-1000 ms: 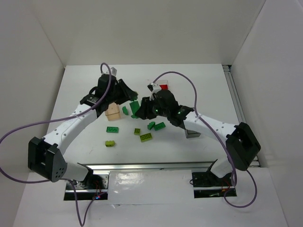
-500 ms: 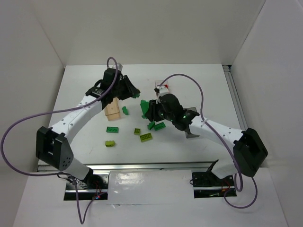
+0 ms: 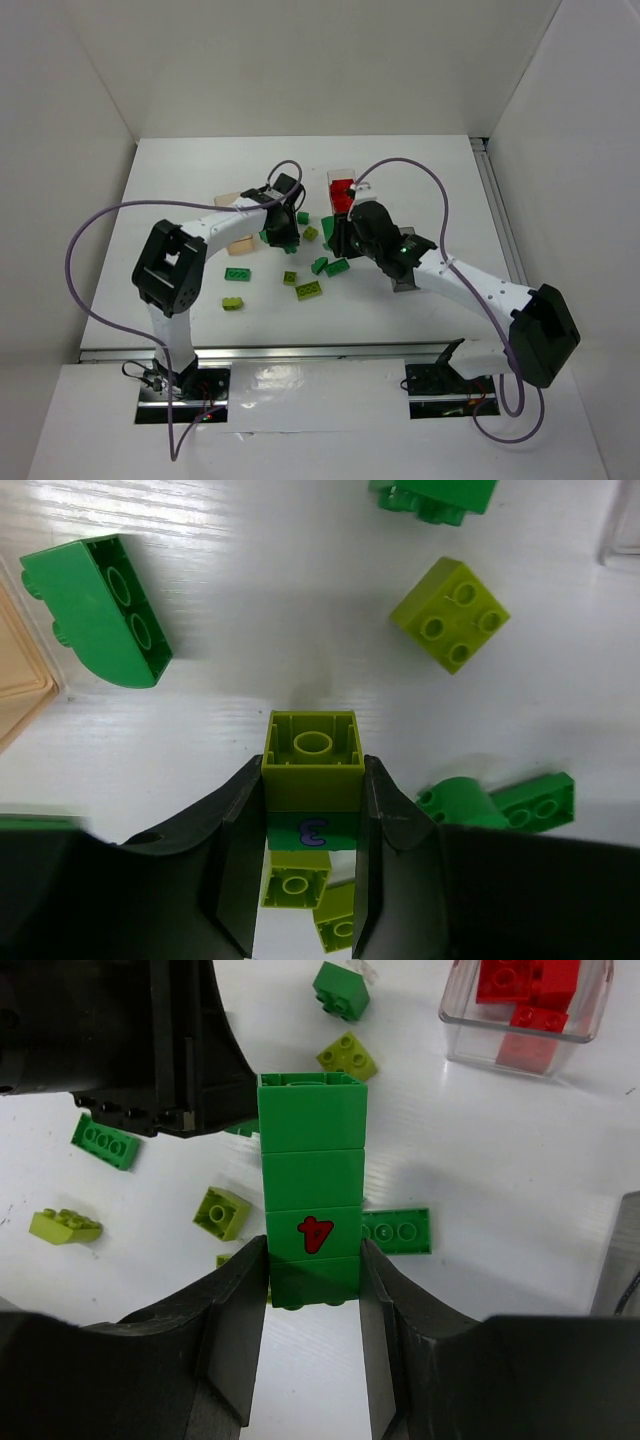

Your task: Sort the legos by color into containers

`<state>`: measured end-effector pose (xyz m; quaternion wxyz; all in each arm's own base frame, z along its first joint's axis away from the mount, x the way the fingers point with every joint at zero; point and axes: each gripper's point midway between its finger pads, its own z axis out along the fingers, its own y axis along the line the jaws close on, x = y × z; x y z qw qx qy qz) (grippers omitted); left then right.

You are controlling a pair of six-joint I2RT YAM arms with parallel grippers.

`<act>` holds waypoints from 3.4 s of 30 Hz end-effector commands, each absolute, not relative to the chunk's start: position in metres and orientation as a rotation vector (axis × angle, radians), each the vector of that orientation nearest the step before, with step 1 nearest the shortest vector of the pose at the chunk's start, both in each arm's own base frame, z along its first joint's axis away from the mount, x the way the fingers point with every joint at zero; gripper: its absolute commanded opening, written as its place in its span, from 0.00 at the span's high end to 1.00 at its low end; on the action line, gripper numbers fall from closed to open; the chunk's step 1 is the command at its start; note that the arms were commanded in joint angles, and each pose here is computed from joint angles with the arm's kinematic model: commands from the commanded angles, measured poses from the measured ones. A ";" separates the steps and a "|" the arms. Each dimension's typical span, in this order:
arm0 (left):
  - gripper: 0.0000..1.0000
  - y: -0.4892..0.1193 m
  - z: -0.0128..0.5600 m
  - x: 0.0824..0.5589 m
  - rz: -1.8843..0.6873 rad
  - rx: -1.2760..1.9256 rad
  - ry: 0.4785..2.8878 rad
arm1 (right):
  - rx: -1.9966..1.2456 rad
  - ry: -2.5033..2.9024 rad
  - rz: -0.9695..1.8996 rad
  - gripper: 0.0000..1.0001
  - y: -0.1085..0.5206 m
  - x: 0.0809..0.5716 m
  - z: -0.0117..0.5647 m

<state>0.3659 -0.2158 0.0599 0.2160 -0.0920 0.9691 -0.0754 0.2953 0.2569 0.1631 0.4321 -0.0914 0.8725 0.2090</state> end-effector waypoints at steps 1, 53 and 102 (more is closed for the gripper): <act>0.86 -0.214 0.067 0.378 -0.138 -0.246 2.660 | -0.194 2.174 0.490 0.81 0.243 0.296 0.164; 0.07 -0.261 0.290 0.275 -1.551 0.864 1.741 | -0.905 1.865 1.333 0.79 0.282 0.207 0.241; 1.00 -0.248 0.224 0.358 -1.402 0.438 2.162 | -0.630 2.038 1.028 0.79 0.262 0.250 0.210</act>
